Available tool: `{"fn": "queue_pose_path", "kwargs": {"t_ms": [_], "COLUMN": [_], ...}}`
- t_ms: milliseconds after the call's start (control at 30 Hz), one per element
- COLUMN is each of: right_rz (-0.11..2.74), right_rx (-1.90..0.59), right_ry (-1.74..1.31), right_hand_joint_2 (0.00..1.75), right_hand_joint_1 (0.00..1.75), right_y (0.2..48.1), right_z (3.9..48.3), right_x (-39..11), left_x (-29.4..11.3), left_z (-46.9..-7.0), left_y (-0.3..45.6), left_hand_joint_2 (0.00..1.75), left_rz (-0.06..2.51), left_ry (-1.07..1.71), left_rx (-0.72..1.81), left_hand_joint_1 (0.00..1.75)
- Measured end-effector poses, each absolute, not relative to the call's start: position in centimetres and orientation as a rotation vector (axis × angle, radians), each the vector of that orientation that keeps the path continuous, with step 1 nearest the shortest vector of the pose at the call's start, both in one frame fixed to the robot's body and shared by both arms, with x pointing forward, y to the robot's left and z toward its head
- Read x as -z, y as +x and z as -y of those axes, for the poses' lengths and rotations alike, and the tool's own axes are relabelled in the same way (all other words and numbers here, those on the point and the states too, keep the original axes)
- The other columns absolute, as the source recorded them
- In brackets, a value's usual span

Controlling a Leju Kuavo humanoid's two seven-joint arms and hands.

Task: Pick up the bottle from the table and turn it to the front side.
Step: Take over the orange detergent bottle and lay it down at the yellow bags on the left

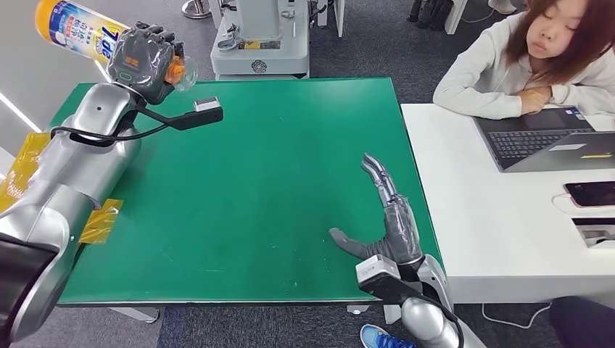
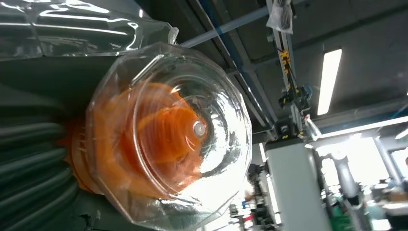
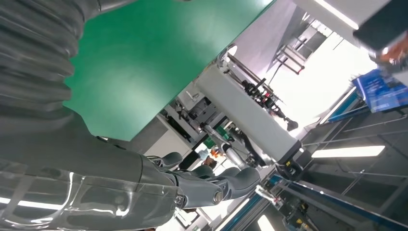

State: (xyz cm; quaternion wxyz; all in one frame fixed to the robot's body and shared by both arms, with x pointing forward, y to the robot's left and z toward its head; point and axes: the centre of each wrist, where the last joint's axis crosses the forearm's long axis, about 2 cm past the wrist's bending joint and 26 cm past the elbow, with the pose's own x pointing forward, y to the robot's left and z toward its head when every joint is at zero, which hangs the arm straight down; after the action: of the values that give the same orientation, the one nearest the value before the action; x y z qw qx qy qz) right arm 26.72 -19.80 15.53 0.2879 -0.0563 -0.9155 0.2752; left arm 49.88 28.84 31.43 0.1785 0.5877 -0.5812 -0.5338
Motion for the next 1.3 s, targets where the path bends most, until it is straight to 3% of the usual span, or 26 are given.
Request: {"fn": "queue_pose_path", "kwargs": {"t_ms": [467,933,1300], "right_rz": [2.419,2.361,2.36], "right_rx": [-0.701,-0.698,-0.717], "right_ry": [-0.203,-0.261,-0.26], "right_hand_joint_2": [1.75,1.75,1.75], "right_hand_joint_1": [0.0,0.0,0.0], "right_y": [25.1,22.1,21.4], "right_z": [21.3,22.8,22.8], "right_x": [-14.9,-14.2,-14.5], "left_x": [-28.6,-24.7,-20.1], "left_z": [-33.8,-42.4,-44.1], "left_y": [49.2,46.4,44.0], "left_hand_joint_2": [1.75,1.75,1.75], "left_rz": [1.377,1.159,1.047], "left_ry": [1.771,1.775,1.684], "left_rx": [1.607,1.404,1.394], "left_hand_joint_1": [1.75,1.75,1.75]}}
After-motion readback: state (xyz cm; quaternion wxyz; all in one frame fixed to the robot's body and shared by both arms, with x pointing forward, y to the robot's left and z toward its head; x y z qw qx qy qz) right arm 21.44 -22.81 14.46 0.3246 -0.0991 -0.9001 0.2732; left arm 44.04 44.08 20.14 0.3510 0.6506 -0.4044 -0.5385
